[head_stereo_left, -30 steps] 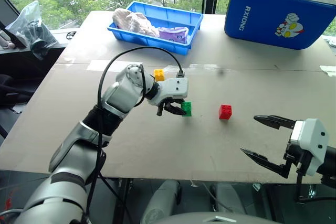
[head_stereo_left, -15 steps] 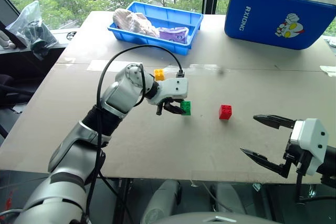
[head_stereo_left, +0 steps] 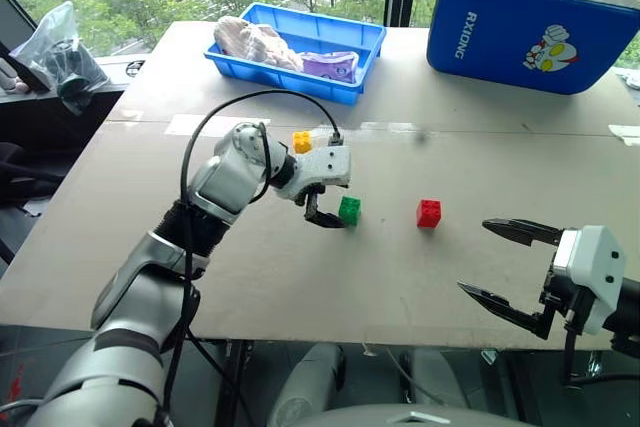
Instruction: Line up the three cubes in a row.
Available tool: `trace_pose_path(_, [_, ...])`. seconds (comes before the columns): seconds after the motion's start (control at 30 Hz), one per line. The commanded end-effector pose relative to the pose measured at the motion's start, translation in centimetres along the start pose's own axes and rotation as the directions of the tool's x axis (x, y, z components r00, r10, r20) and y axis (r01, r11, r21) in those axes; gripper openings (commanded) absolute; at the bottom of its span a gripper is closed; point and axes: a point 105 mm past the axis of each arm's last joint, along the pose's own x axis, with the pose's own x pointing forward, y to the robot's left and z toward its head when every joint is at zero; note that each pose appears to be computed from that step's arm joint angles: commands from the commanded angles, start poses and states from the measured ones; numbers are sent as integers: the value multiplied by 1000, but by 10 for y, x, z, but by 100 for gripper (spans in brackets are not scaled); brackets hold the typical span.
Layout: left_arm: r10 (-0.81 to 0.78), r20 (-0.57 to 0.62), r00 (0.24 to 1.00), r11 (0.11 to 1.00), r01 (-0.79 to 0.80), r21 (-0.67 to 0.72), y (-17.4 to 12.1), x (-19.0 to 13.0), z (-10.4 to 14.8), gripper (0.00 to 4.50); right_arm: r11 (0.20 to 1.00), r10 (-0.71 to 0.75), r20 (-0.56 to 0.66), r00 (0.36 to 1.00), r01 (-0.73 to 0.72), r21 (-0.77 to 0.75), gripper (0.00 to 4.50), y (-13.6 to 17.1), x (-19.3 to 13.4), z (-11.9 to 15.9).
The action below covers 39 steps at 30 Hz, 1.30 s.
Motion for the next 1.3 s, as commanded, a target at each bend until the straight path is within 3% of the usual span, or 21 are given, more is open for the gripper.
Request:
trace_pose_path(0.03, [75, 68, 995, 997, -72, -39, 10, -30, 4, 445, 1000, 6, 31, 999, -5, -27, 450, 1, 2, 6])
trace_pose_path(0.4, [78, 130, 988, 993, -65, -96, 10, -26, -1, 445, 999, 24, 47, 999, -23, -34, 450, 0, 6, 7])
trace_pose_path(0.6, [-24, 110, 994, 1000, 25, -6, -5, 5, 6, 445, 999, 30, 49, 998, -28, -36, 450, -1, 8, 8])
trace_pose_path(0.93, [-32, 45, 998, 996, 28, 81, -3, 32, 8, 445, 999, 19, 38, 999, -18, -31, 450, 2, 6, 8])
trace_pose_path(1.3, [28, 61, 998, 999, -30, 28, -2, 35, 16, 445, 1000, 7, 34, 999, -6, -26, 450, 4, 6, 7])
